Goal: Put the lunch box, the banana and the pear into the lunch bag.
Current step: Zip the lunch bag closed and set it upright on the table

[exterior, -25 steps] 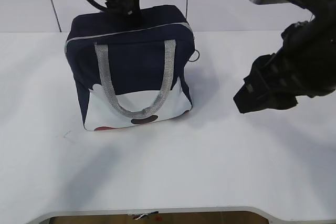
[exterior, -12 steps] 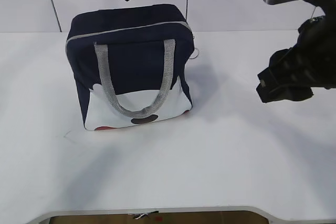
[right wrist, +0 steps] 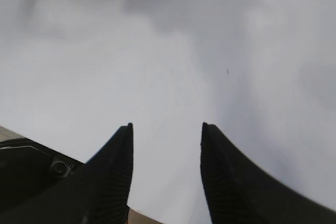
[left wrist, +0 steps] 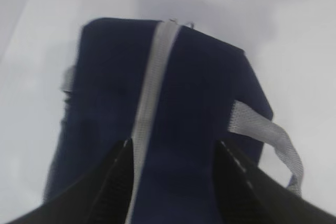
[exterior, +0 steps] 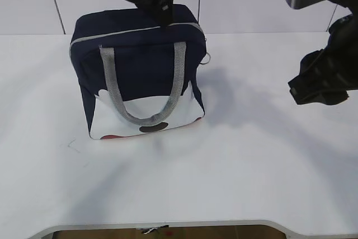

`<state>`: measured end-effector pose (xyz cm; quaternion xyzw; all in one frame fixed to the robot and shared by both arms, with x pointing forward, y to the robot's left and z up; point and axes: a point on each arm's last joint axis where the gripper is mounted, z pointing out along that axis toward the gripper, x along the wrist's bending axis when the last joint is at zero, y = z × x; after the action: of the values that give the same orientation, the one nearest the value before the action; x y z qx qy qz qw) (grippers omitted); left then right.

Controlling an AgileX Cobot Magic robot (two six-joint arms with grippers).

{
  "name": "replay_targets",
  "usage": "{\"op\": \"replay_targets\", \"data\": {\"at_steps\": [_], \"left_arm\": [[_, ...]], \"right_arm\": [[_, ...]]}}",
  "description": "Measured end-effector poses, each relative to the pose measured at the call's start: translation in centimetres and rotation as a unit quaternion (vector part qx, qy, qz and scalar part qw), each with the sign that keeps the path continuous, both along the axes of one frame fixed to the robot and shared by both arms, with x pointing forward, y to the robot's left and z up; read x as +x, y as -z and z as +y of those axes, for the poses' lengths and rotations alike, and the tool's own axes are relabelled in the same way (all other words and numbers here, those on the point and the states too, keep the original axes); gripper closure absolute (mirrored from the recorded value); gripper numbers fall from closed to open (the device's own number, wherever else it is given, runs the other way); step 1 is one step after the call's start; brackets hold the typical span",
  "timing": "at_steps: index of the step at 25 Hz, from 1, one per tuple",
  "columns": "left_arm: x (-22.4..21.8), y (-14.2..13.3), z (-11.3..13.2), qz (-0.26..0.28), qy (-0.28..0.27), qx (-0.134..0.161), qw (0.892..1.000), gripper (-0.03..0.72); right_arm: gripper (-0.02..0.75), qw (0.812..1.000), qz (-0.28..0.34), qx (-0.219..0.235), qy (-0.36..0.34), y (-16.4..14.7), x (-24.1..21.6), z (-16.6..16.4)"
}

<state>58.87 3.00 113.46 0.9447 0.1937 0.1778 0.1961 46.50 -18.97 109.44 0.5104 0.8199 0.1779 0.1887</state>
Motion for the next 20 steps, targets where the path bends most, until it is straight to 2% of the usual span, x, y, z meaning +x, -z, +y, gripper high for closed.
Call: {"op": "replay_targets", "data": {"at_steps": [4,12,17,20], "left_arm": [[-1.3,0.6,-0.8,0.004,0.013,0.023,1.000,0.347],[-2.1,0.2,-0.7,0.007,0.006,0.017,1.000,0.354],[-2.4,2.5,-0.4,0.038,0.005,0.047,0.998,0.358],[-2.3,3.4,-0.1,0.036,0.002,0.072,0.997,0.358]], "right_arm": [[0.381,1.000,-0.001,-0.002,0.000,0.0,0.0,0.0],[0.381,1.000,-0.003,-0.014,0.000,0.0,0.0,-0.2],[0.382,1.000,-0.003,-0.017,0.000,0.0,0.0,-0.3],[0.382,1.000,-0.002,-0.017,0.000,0.0,0.0,-0.3]]}}
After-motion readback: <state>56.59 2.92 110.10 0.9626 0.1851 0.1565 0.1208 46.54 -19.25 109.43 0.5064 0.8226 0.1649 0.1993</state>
